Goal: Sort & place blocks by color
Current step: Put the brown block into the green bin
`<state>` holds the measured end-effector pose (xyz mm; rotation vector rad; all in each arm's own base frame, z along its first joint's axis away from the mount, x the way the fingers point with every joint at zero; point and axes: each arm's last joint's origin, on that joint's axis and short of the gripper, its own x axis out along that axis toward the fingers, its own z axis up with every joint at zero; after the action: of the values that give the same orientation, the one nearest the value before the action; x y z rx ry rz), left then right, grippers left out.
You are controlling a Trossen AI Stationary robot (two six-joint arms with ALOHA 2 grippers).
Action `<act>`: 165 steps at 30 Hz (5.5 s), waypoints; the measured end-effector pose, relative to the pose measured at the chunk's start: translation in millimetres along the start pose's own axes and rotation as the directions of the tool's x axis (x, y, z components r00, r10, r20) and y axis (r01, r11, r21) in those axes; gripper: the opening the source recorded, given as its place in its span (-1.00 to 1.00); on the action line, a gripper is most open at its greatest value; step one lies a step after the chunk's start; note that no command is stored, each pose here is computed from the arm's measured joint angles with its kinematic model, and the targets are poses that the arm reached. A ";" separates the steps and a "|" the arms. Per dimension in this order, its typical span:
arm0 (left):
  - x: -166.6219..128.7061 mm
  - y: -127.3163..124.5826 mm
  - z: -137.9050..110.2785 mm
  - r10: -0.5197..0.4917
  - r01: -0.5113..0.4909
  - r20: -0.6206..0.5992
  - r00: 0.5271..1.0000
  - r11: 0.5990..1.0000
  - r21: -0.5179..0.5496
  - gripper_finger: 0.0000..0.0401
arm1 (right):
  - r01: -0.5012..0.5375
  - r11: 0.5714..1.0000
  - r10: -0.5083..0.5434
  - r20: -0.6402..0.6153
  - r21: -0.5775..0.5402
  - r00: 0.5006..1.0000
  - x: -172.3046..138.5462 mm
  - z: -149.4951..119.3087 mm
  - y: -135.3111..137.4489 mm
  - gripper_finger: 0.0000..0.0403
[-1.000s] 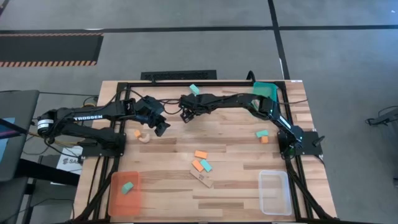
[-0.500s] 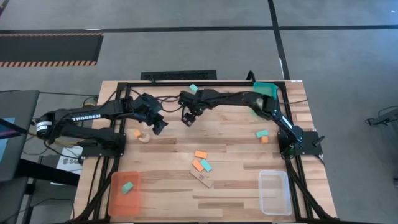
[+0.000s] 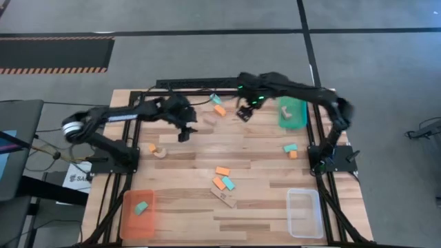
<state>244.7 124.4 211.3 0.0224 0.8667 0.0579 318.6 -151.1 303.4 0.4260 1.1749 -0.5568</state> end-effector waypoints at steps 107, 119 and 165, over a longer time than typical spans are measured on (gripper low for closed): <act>1.4 17.7 111.6 -0.890 0.941 0.307 0.337 0.303 -0.154 -0.30 | -0.130 0.551 0.786 0.460 -0.824 0.414 -32.2 -22.2 105.5 -0.30; -4.0 55.9 90.0 -0.725 0.723 0.159 0.670 0.588 -0.362 -0.06 | -0.338 0.633 0.705 0.339 -0.696 0.623 -75.9 -64.4 49.5 -0.39; -152.7 -4.6 15.0 0.219 0.028 0.388 0.895 0.841 -0.540 -0.68 | 0.246 0.850 -0.232 -0.088 0.466 0.969 51.6 -117.3 -183.4 0.28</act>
<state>157.7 110.7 337.0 -0.4358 0.3692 0.3806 133.9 -237.0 210.9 0.7125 1.1204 -1.0726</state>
